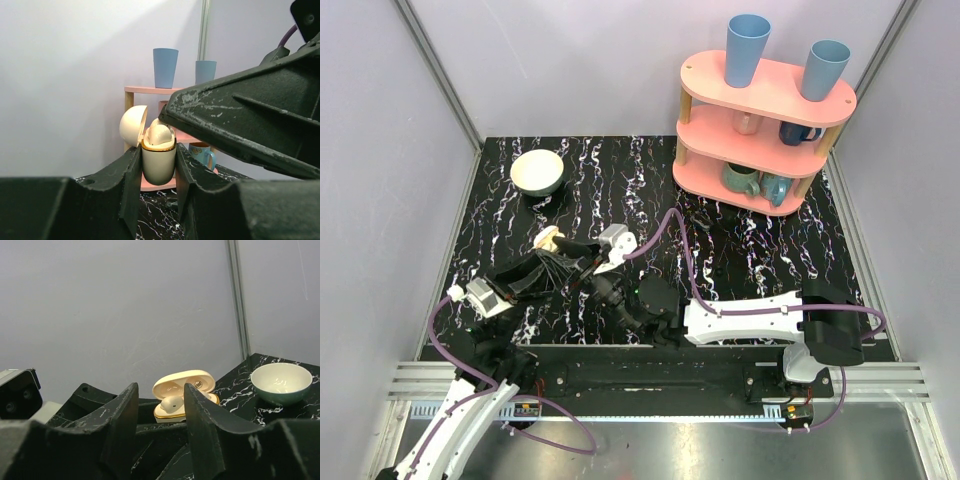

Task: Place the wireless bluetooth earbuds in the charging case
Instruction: Insert the left earbud into the left side groove of the charging case, then close the charging case with the earbuds.

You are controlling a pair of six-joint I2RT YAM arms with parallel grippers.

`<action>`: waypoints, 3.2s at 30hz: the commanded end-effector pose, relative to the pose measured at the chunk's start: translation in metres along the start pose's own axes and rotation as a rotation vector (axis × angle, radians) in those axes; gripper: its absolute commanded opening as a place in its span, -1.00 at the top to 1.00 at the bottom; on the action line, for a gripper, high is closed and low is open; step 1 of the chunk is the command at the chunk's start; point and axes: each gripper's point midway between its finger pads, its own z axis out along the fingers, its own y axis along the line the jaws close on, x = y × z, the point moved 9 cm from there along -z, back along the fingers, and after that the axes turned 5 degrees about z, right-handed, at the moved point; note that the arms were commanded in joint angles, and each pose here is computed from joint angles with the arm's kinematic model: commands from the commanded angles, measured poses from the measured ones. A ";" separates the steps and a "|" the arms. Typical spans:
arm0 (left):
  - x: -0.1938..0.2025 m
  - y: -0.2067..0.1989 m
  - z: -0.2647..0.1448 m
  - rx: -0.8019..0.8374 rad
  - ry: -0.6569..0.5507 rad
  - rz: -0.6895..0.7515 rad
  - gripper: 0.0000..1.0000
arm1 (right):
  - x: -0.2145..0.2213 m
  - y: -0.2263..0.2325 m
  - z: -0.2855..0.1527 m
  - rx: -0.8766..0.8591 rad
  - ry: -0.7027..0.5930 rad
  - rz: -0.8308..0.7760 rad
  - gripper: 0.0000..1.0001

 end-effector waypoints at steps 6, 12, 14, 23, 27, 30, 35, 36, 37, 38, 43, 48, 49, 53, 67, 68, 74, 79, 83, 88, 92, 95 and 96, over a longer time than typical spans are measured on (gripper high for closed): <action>-0.012 0.001 0.000 -0.001 -0.042 0.039 1.00 | -0.084 0.015 -0.010 -0.126 -0.139 -0.018 -0.17; -0.009 0.000 0.000 0.016 -0.024 0.049 1.00 | -0.100 0.007 -0.021 -0.061 -0.054 -0.071 -0.29; -0.009 -0.002 0.001 0.041 -0.019 0.051 1.00 | -0.102 -0.002 -0.024 0.034 -0.035 -0.072 -0.31; -0.011 -0.011 0.001 0.134 -0.024 0.032 1.00 | -0.108 -0.035 -0.055 0.357 0.116 0.003 -0.35; -0.011 -0.012 0.003 0.154 -0.022 0.027 1.00 | -0.112 -0.046 -0.069 0.408 0.134 0.068 -0.37; -0.011 -0.014 0.008 0.180 -0.014 0.028 1.00 | -0.115 -0.052 -0.076 0.434 0.143 0.084 -0.50; -0.008 -0.015 0.013 0.212 -0.007 0.022 1.00 | -0.122 -0.065 -0.088 0.484 0.145 0.117 -0.59; -0.007 -0.015 0.014 0.211 -0.004 0.021 1.00 | -0.121 -0.068 -0.092 0.501 0.159 0.121 -0.62; -0.006 -0.015 0.014 0.214 -0.001 0.020 1.00 | -0.128 -0.072 -0.094 0.512 0.141 0.138 -0.64; -0.005 -0.015 0.015 0.215 0.009 0.019 1.00 | -0.130 -0.073 -0.096 0.517 0.132 0.151 -0.65; -0.002 -0.016 0.010 0.214 -0.008 0.002 1.00 | -0.142 -0.080 -0.095 0.531 0.115 0.085 -0.78; -0.005 -0.016 0.011 0.225 0.013 0.030 1.00 | -0.148 -0.089 -0.071 0.506 0.181 0.089 -0.82; -0.005 -0.017 0.012 0.239 0.018 0.038 1.00 | -0.141 -0.091 -0.065 0.511 0.208 0.080 -0.83; -0.006 -0.023 0.012 0.320 0.040 0.027 1.00 | -0.138 -0.096 -0.043 0.463 0.275 0.104 -0.84; -0.004 -0.036 0.014 0.481 0.078 -0.020 1.00 | -0.120 -0.091 -0.015 0.370 0.401 0.058 -0.87; -0.003 -0.037 0.014 0.491 0.083 -0.022 1.00 | -0.121 -0.091 -0.015 0.367 0.403 0.058 -0.87; -0.004 -0.036 0.025 0.553 0.163 0.026 1.00 | -0.113 -0.086 -0.010 0.322 0.447 0.069 -0.88; -0.002 -0.038 0.027 0.562 0.141 -0.002 1.00 | -0.089 -0.089 -0.009 0.330 0.531 0.098 -0.87; -0.001 -0.037 0.026 0.552 0.141 -0.005 1.00 | -0.074 -0.092 -0.013 0.337 0.574 0.126 -0.88; 0.002 -0.033 0.026 0.496 0.142 -0.004 1.00 | -0.067 -0.092 -0.024 0.314 0.606 0.158 -0.88; 0.007 -0.030 0.028 0.460 0.162 -0.017 1.00 | -0.065 -0.095 -0.034 0.304 0.570 0.183 -0.87; 0.012 -0.028 0.030 0.423 0.190 -0.039 1.00 | -0.066 -0.100 -0.041 0.332 0.520 0.185 -0.88; 0.015 -0.027 0.031 0.408 0.206 -0.051 1.00 | -0.071 -0.102 -0.043 0.348 0.497 0.180 -0.88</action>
